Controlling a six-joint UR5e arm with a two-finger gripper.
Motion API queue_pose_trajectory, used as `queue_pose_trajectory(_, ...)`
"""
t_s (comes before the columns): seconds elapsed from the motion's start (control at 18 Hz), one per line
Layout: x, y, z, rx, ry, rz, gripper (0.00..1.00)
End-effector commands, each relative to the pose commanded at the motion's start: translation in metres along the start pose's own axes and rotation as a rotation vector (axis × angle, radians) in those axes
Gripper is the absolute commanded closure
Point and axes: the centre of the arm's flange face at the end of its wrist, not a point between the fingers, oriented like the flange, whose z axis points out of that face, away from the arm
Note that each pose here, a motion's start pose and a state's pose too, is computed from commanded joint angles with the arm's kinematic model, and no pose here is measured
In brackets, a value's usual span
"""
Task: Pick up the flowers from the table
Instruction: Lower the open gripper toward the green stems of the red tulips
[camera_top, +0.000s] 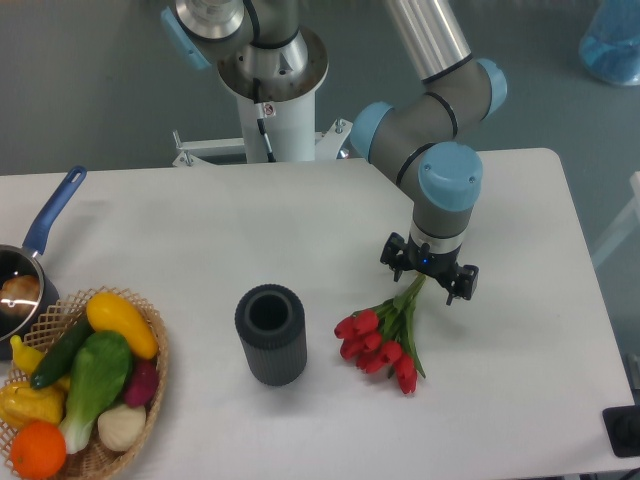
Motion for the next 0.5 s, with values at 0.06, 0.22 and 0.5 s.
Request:
queue_pose_trajectory(0.06, 0.001, 0.001, 0.0, -0.002, 0.001, 0.0, 0.0)
queue_pose_trajectory(0.22, 0.001, 0.002, 0.001, -0.022, -0.007, 0.008, 0.0)
queue_pose_trajectory(0.5, -0.002, -0.009, -0.002, -0.016, -0.025, 0.014, 0.0)
